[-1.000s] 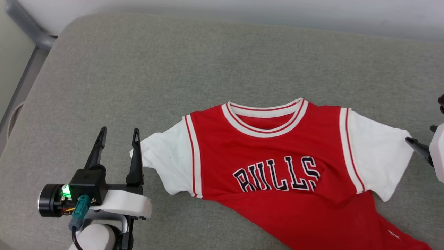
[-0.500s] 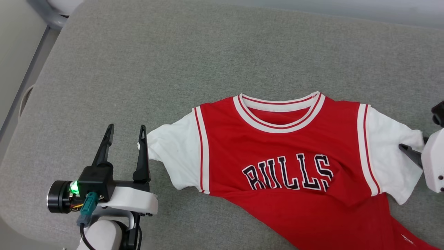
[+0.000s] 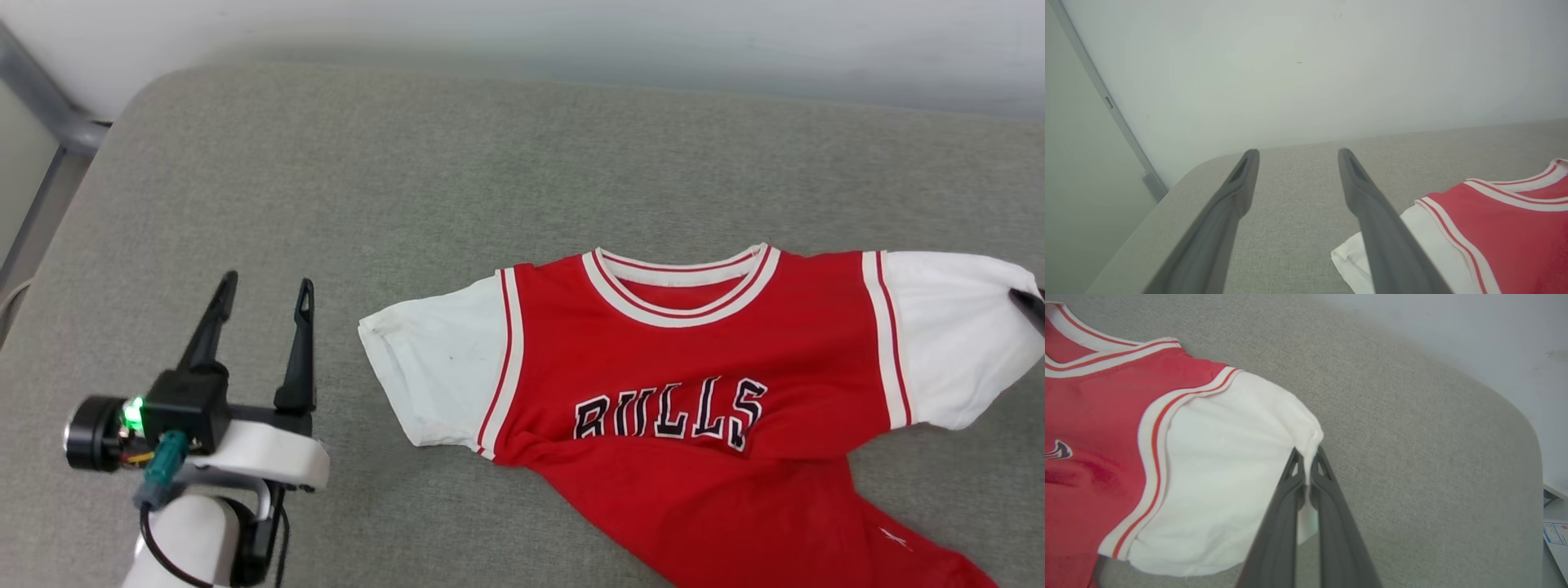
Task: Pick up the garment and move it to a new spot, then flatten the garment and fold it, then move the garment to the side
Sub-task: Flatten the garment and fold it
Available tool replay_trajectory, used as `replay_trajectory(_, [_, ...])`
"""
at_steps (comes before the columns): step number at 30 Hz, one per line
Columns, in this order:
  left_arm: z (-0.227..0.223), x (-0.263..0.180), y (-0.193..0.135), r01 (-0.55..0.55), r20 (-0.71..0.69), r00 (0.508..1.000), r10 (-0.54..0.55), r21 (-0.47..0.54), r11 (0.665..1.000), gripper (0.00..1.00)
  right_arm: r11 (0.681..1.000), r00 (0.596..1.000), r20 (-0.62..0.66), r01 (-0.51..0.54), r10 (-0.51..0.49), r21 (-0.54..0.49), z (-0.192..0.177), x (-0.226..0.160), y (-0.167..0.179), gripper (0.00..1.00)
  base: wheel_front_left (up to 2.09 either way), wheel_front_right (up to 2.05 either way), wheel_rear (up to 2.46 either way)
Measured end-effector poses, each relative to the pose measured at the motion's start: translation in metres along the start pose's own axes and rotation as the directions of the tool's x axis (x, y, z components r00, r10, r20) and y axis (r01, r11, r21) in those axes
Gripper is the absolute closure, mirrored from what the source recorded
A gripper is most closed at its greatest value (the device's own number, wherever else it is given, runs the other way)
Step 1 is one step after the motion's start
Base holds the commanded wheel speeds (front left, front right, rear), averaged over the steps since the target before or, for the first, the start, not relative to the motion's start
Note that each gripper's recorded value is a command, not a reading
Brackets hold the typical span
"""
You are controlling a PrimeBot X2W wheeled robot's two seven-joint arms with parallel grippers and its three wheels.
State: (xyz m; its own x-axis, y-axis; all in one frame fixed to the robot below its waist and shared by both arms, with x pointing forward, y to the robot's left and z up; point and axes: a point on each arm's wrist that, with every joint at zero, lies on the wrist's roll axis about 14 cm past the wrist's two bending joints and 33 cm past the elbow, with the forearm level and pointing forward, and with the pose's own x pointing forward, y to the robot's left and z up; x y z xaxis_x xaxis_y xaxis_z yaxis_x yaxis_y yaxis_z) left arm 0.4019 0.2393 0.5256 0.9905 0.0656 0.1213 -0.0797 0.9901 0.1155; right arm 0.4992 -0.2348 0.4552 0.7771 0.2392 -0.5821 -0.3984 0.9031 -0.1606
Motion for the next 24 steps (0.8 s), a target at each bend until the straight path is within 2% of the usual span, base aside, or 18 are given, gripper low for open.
replay_trajectory(5, [0.025, 0.025, -0.007, 0.101, 0.074, 0.992, -0.104, 0.046, 0.994, 0.0, 0.999, 0.999, 0.007, 0.033, -0.033, 0.025, -0.014, -0.02, -0.009, 1.0, 0.0, 0.0, 0.0])
replay_trajectory(11, [0.057, 0.065, -0.013, 0.205, 0.096, 0.971, -0.218, 0.132, 0.97, 0.0, 0.998, 0.999, 0.024, 0.045, -0.046, 0.051, -0.019, -0.033, -0.009, 1.0, 0.0, 0.0, 0.0])
replay_trajectory(17, [0.059, 0.095, -0.035, 0.31, -0.022, 0.95, -0.312, 0.174, 0.934, 0.0, 0.995, 0.997, 0.048, 0.058, -0.061, 0.078, -0.023, -0.042, -0.009, 1.0, 0.0, 0.0, 0.0])
replay_trajectory(20, [0.051, 0.104, -0.049, 0.355, -0.096, 0.934, -0.344, 0.143, 0.924, 0.0, 0.994, 0.996, 0.056, 0.066, -0.07, 0.082, -0.024, -0.046, -0.01, 1.0, 0.0, 0.0, 0.0])
replay_trajectory(24, [0.026, 0.109, -0.062, 0.428, -0.265, 0.883, -0.388, 0.113, 0.897, 0.0, 0.994, 0.995, 0.062, 0.069, -0.075, 0.09, -0.027, -0.05, -0.01, 1.0, 0.0, 0.0, 0.0])
